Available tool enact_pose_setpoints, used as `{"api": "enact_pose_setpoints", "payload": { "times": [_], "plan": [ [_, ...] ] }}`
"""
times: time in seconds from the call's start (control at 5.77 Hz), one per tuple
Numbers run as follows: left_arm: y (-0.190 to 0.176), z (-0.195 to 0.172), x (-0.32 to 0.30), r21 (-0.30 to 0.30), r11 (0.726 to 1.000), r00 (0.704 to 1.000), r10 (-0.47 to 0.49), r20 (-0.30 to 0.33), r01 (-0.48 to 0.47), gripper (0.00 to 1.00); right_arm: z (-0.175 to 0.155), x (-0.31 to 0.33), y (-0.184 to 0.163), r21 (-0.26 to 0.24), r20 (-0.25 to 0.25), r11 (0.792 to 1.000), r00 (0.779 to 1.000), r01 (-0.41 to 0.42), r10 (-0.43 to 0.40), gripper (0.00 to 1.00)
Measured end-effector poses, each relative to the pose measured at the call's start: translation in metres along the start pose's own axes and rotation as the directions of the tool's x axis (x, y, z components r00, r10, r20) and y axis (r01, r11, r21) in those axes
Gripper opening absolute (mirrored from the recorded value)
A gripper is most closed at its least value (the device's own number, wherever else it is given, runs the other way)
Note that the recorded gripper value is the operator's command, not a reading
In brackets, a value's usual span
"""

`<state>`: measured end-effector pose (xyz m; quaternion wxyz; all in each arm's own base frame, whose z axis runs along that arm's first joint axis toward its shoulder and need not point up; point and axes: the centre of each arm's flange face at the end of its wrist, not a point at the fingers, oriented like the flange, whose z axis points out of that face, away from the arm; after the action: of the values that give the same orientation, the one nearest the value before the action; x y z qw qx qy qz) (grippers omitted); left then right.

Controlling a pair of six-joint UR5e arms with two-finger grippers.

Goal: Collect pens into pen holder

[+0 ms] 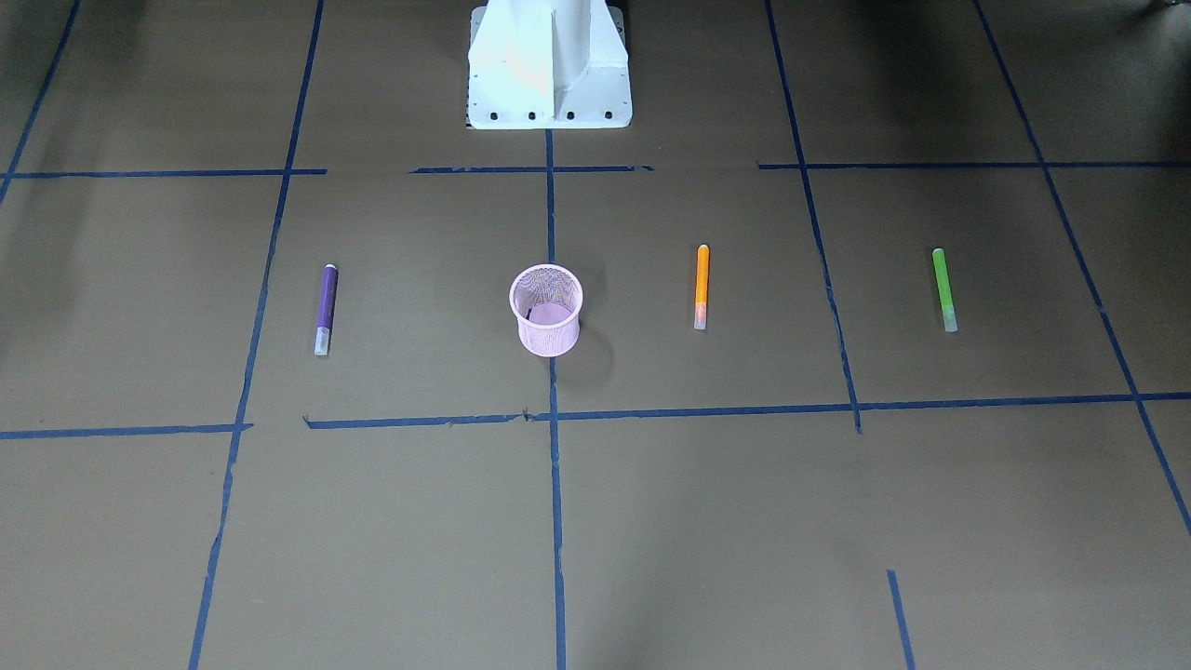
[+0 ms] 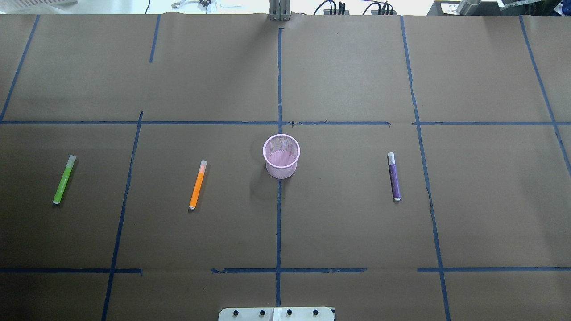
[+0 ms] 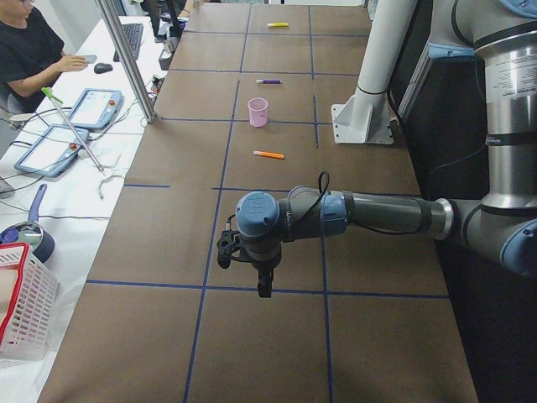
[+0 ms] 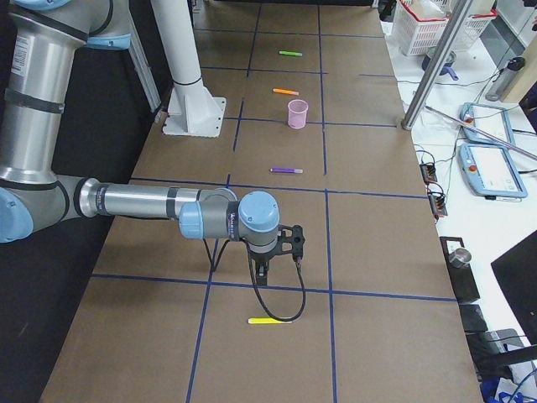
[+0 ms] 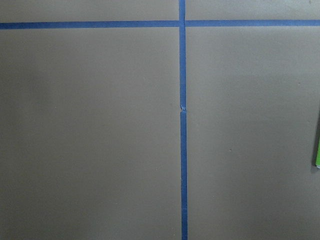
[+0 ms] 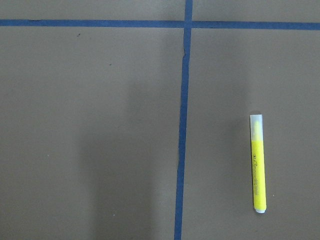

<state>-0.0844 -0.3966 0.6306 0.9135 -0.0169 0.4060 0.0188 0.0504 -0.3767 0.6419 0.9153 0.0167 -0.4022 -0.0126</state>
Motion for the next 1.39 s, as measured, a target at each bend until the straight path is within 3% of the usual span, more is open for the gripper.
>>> {"api": "enact_pose_setpoints", "payload": {
  "times": [0.35,0.52,1.04,1.39],
  "plan": [
    [0.002,0.005,0.006,0.019,0.999,0.999,0.045,-0.011,-0.045,1.0,0.003,0.004,0.002,-0.007,0.0,1.0,1.0,-0.004,0.004,1.0],
    [-0.009,0.02,0.026,0.012,0.992,0.992,0.123,-0.013,-0.123,1.0,0.005,0.006,0.003,-0.011,0.003,1.0,1.0,-0.009,0.009,1.0],
    [-0.064,0.09,0.142,-0.117,0.917,0.925,0.377,-0.058,-0.381,1.0,0.008,0.007,0.003,-0.016,0.007,1.0,1.0,-0.011,0.012,1.0],
    [-0.093,0.132,0.18,-0.188,0.928,0.947,0.317,-0.06,-0.323,1.0,0.008,0.007,0.003,-0.017,0.007,1.0,1.0,-0.013,0.013,1.0]
  ]
}}
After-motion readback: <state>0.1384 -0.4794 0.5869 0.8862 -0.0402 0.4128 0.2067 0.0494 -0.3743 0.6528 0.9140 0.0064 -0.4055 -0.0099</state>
